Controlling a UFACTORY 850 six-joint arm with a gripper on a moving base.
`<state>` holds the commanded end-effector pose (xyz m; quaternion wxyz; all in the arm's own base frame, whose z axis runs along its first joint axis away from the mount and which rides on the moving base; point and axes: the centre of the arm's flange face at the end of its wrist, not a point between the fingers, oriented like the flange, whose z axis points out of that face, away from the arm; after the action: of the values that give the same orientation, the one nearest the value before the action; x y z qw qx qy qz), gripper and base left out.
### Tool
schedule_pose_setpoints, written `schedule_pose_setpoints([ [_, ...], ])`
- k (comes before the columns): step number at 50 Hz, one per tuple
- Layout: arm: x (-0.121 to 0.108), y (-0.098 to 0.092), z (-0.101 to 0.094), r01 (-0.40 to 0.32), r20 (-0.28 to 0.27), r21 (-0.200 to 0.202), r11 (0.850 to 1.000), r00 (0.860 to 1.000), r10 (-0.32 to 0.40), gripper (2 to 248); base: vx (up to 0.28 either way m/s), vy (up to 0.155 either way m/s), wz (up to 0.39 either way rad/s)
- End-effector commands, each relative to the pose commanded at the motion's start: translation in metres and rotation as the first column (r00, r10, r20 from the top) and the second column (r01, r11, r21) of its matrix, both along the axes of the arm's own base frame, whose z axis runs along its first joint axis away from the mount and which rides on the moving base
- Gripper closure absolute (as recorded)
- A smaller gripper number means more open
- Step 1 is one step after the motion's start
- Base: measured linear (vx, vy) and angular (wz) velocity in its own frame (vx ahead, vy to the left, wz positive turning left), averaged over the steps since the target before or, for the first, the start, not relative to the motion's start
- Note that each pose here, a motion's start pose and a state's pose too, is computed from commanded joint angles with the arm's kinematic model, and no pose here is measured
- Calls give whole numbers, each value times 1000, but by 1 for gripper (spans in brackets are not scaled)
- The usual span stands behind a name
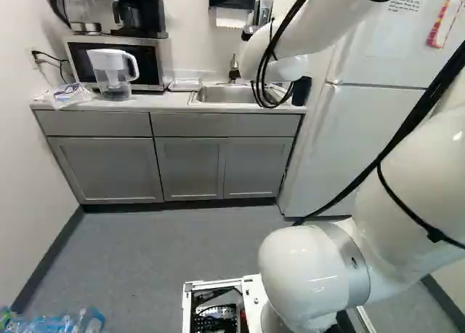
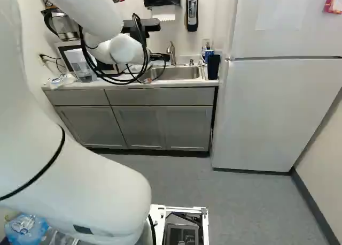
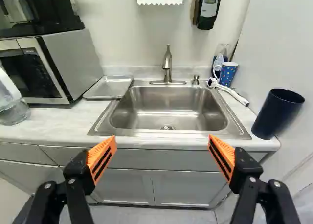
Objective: Rinse the cup and place it in the tray
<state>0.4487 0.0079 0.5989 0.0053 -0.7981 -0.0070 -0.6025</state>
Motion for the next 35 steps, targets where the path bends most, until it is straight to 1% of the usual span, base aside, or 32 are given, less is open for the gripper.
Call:
schedule_pose_setpoints([
  [35,13,0,39,0,73,1,1000,997,0,3,0,0,0],
])
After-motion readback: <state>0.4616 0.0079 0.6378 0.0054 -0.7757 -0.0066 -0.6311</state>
